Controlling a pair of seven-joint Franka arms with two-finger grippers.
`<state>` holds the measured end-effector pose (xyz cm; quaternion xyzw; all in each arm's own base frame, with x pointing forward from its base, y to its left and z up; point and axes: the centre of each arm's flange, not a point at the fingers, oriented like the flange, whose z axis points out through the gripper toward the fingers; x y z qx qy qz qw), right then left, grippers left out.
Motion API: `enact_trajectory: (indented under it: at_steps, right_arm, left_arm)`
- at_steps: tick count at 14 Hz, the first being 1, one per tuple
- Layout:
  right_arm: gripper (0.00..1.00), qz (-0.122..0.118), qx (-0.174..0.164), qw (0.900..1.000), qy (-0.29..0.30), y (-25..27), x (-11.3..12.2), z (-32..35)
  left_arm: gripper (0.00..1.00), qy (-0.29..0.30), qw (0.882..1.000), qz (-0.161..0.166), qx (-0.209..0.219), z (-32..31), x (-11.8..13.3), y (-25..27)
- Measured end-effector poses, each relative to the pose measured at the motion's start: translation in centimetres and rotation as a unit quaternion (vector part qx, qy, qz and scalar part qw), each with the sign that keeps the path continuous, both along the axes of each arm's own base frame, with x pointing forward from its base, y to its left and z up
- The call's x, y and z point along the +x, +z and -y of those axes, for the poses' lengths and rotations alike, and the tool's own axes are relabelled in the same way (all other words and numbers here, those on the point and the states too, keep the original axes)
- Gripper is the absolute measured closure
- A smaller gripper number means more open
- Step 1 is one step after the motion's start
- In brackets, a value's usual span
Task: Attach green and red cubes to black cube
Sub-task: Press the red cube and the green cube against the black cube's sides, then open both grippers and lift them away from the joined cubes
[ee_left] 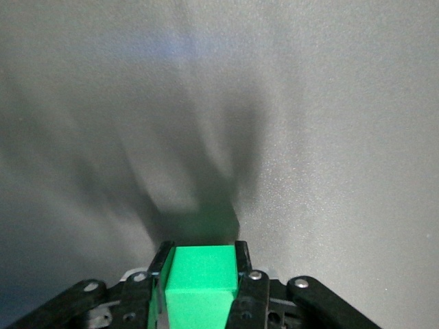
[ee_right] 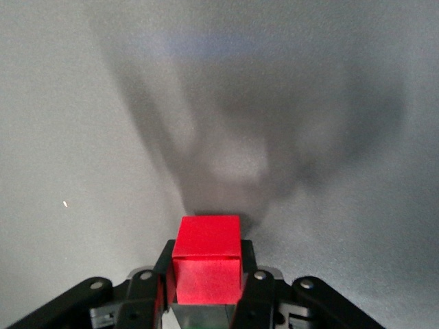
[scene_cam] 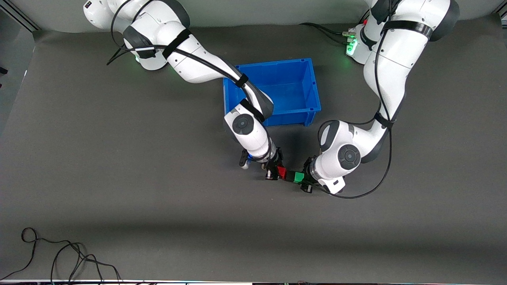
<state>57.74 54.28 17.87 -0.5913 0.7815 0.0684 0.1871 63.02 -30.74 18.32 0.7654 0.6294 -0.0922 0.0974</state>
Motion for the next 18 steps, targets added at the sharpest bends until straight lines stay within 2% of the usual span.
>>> enact_trajectory:
  at_steps: [1, 7, 9, 11, 13, 15, 18]
  right_arm:
    - [0.56, 0.000, 0.000, 1.000, 0.000, 0.0, 0.0, 0.0]
    - [0.00, 0.003, 0.002, 1.000, 0.000, 0.2, 0.1, -0.2]
    - [0.00, 0.020, -0.009, 1.000, 0.011, 0.7, 0.4, -0.2]
    - [0.00, 0.047, -0.037, 0.998, 0.035, 1.5, 0.9, 0.0]
    - [0.00, 0.040, -0.077, 0.995, 0.052, 2.6, 1.8, 1.4]
    - [0.00, 0.015, -0.120, 0.988, 0.096, 4.3, 2.9, 3.6]
    - [0.00, -0.015, -0.163, 0.973, 0.164, 8.4, 4.6, 7.3]
  left_arm:
    - [0.60, 0.000, 1.000, 0.000, 0.000, 0.1, 0.0, 0.0]
    - [0.60, -0.002, 1.000, 0.000, -0.001, 0.4, -0.2, 0.0]
    - [0.45, -0.001, 1.000, 0.000, -0.001, 0.4, -0.2, 0.1]
    - [0.24, -0.001, 1.000, 0.000, -0.001, 0.4, -0.2, 0.1]
    - [0.03, -0.001, 1.000, 0.002, -0.001, 0.4, 0.0, 0.3]
    - [0.00, -0.003, 1.000, -0.003, -0.001, 0.4, 0.6, 1.2]
    - [0.00, -0.026, 0.999, -0.019, 0.022, 0.0, 2.0, 4.3]
